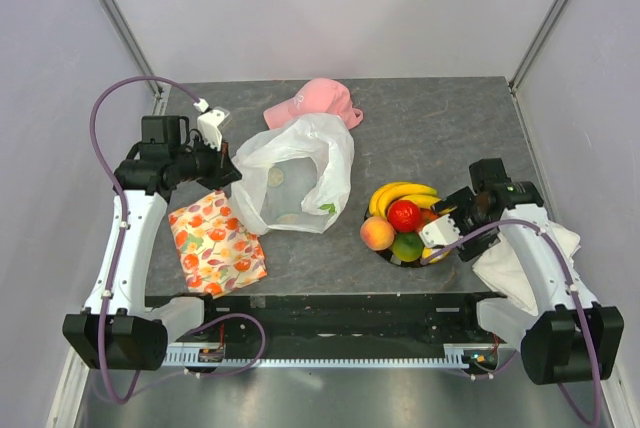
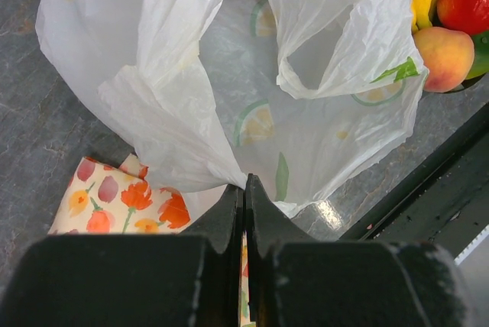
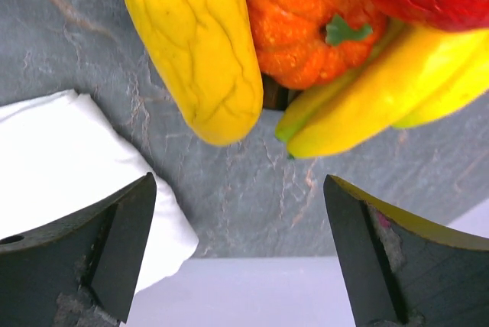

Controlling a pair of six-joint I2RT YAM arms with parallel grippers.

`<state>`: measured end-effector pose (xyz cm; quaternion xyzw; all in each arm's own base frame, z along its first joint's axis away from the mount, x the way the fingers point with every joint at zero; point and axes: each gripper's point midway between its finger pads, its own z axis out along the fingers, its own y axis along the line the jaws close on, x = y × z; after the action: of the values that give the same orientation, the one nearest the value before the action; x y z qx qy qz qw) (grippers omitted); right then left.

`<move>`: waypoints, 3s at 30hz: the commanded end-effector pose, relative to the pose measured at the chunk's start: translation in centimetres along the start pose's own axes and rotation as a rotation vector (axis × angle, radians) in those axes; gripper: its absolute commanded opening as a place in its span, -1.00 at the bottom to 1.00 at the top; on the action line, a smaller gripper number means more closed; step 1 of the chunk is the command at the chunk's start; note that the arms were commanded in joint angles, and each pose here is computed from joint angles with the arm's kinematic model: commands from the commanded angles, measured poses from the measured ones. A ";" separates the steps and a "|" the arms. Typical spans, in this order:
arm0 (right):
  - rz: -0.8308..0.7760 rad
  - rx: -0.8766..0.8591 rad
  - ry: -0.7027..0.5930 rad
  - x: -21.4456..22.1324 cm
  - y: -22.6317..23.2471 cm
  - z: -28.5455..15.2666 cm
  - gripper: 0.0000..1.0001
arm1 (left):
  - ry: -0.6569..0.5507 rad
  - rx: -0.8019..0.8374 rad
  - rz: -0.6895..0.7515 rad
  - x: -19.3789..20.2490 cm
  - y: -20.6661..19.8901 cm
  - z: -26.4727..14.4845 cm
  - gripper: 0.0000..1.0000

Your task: Take the fake fruits out of the plastic bag

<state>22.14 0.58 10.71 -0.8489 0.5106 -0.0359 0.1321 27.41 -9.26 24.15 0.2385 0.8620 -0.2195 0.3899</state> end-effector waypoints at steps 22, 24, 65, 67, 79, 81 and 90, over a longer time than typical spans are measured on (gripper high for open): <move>0.168 -0.290 -0.105 -3.4 7.5 1.4 -0.98 | -0.063 0.037 -0.007 -0.6 -1.2 -0.4 -0.97; 0.195 -0.293 -0.116 -3.6 7.1 2.1 -0.98 | -0.064 0.028 -0.007 -0.7 -1.1 -0.5 -0.97; 0.374 -0.168 0.362 7.5 6.0 0.9 -0.42 | -0.077 0.059 -0.014 -0.9 -1.4 -0.6 -0.97; 0.472 0.087 0.445 11.5 0.3 -1.8 -0.36 | -0.082 0.060 -0.015 -0.9 -1.6 -0.8 -0.97; 1.167 0.214 -0.734 -7.3 -28.7 -14.3 0.96 | -0.058 0.056 -0.052 1.1 -2.0 -0.6 -0.97; 1.079 0.136 -0.841 -13.1 -30.6 -13.5 0.96 | -0.056 0.050 -0.055 1.1 -1.8 -0.5 -0.97; 0.864 0.026 -0.607 -26.0 -31.5 -1.9 0.30 | -0.087 0.077 -0.111 0.2 -2.7 -0.9 -0.97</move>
<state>36.60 35.17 24.03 -0.5258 0.7322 0.3216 0.2898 25.21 -9.97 23.20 0.2105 0.8616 -0.2549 0.3851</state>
